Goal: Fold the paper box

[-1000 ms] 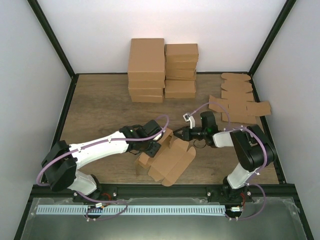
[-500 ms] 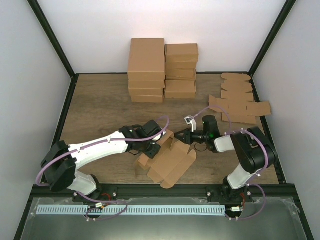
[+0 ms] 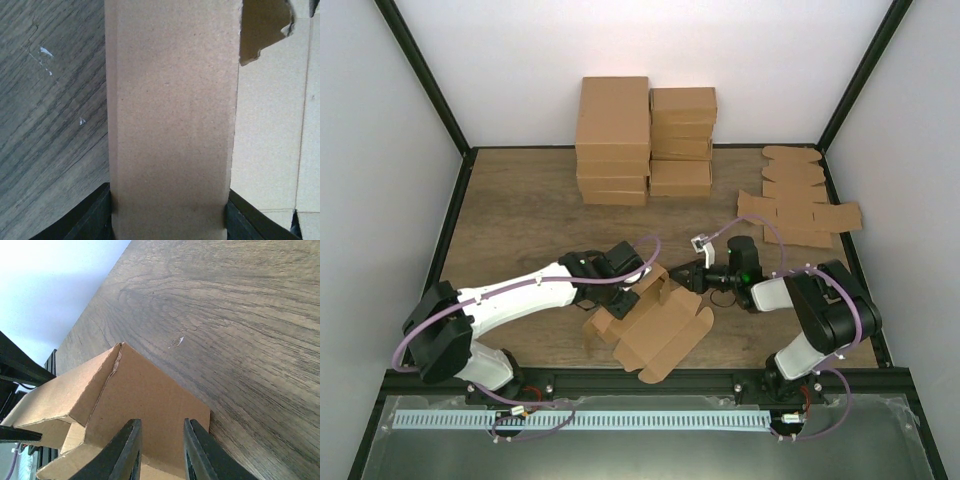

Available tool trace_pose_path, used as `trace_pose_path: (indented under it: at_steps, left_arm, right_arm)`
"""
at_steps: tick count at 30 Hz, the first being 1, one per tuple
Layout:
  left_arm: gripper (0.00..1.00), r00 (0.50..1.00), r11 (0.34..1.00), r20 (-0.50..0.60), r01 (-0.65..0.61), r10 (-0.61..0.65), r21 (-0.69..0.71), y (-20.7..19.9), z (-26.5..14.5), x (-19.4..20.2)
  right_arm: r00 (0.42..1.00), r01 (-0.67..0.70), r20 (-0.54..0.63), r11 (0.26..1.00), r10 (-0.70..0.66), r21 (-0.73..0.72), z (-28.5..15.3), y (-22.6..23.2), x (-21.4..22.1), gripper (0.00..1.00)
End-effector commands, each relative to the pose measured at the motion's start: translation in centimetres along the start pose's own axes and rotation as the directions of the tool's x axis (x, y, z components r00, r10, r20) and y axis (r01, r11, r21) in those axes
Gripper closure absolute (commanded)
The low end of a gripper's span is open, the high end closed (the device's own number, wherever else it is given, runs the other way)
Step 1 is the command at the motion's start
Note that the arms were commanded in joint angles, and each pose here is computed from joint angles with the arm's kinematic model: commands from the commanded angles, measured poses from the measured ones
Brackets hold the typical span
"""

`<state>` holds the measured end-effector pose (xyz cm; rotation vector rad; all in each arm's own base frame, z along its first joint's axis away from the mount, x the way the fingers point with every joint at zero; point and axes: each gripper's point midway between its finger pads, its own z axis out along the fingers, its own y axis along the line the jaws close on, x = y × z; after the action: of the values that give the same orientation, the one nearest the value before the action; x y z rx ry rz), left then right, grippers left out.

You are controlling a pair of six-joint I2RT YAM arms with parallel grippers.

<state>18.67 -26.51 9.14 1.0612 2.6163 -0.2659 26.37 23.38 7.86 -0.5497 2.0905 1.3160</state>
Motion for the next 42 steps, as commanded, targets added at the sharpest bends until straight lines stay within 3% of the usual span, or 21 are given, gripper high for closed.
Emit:
trace_pose_path:
  at_steps: [1,17,29,35,42]
  left_arm:
    - [0.48,0.999,0.998,-0.030,-0.041,0.039,-0.043,0.6,0.2,0.2]
    - [0.48,0.996,0.995,-0.007,-0.086,0.086,-0.042,0.5,-0.4,-0.4]
    - [0.49,0.997,0.996,0.041,-0.070,0.068,0.050,-1.1,-1.1,-1.3]
    - [0.48,0.997,0.996,0.023,-0.075,0.074,0.057,-1.2,-0.9,-1.0]
    - [0.48,0.997,0.996,0.000,-0.075,0.075,0.057,-1.2,-0.4,-0.5]
  right_arm:
    - [1.000,0.024,0.009,0.999,-0.024,-0.024,0.3,0.6,-0.4,0.75]
    - [0.992,0.092,0.093,0.996,-0.089,-0.021,-0.5,1.2,-0.2,0.71]
    - [0.977,0.207,0.049,0.978,-0.206,-0.007,1.5,1.9,-0.2,0.67]
    - [0.962,0.264,0.039,0.959,-0.269,0.102,2.7,1.9,-0.1,0.68]
    - [0.928,0.298,0.107,0.882,-0.358,0.364,3.0,0.8,-1.6,0.71]
